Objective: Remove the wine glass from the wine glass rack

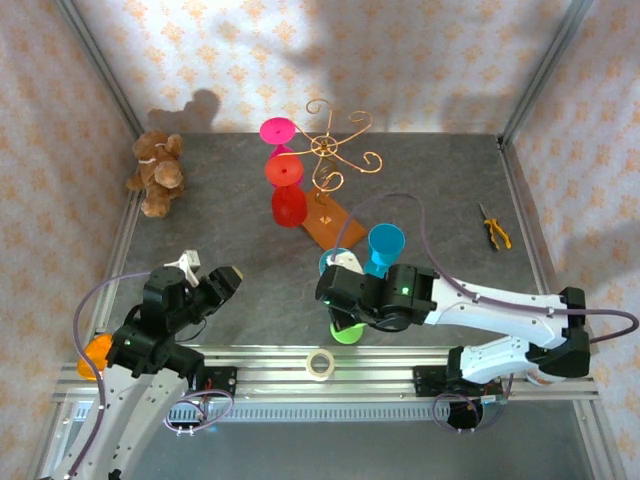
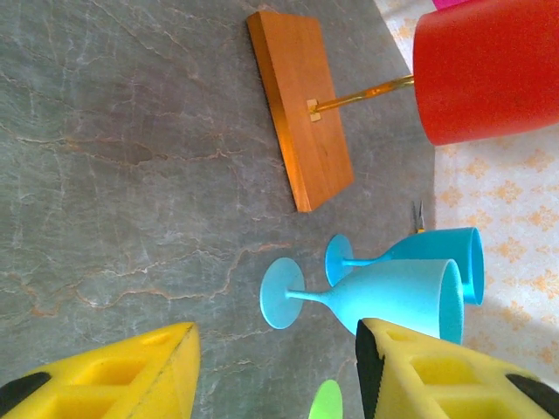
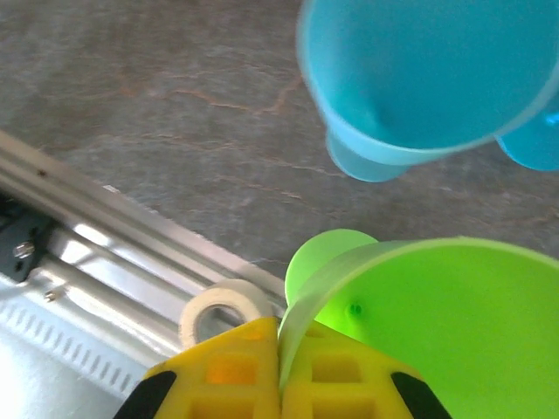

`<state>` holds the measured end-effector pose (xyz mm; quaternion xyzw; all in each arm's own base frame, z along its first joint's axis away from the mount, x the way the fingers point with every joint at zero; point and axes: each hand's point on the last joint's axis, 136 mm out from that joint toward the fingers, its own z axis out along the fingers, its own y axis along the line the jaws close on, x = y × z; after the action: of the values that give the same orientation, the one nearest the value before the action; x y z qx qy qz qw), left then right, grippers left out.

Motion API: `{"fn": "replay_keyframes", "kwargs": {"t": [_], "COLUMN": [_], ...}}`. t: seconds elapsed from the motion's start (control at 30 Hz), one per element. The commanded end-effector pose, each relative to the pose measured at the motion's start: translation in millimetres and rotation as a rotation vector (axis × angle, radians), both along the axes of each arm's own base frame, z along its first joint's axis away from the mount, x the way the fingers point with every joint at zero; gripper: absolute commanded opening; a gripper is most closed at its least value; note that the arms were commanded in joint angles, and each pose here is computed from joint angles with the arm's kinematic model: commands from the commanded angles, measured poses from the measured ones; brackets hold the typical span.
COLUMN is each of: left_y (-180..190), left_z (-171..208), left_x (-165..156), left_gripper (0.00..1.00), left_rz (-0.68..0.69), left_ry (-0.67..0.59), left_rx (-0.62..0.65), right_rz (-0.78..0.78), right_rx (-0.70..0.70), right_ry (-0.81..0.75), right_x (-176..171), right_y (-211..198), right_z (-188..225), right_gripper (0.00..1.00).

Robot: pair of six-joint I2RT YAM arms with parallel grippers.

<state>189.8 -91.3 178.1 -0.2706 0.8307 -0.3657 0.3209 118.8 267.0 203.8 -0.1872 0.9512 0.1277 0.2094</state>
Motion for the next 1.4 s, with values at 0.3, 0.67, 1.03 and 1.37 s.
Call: {"fn": "replay_keyframes", "kwargs": {"t": [0.3, 0.67, 1.03, 1.37], "left_y": [7, 9, 10, 11], "left_z": [11, 10, 9, 8], "left_x": [9, 10, 11, 11], "left_gripper": [0.5, 0.5, 0.5, 0.5], "left_rz": [0.033, 0.045, 0.055, 0.057], "left_ry": [-0.047, -0.042, -0.038, -0.038], "left_rx": [0.03, 0.036, 0.044, 0.043], "right_rz": [-0.204, -0.216, -0.209, -0.208], "right_rx": [-0.045, -0.074, -0.112, -0.121], "right_ry": [-0.119, -0.083, -0.052, -0.054], "right_x": [45, 56, 58, 58], "right_y": [-48, -46, -40, -42], "right_z": [-9, -40, -58, -55], "right_gripper": [0.0, 0.0, 0.06, 0.26]}}
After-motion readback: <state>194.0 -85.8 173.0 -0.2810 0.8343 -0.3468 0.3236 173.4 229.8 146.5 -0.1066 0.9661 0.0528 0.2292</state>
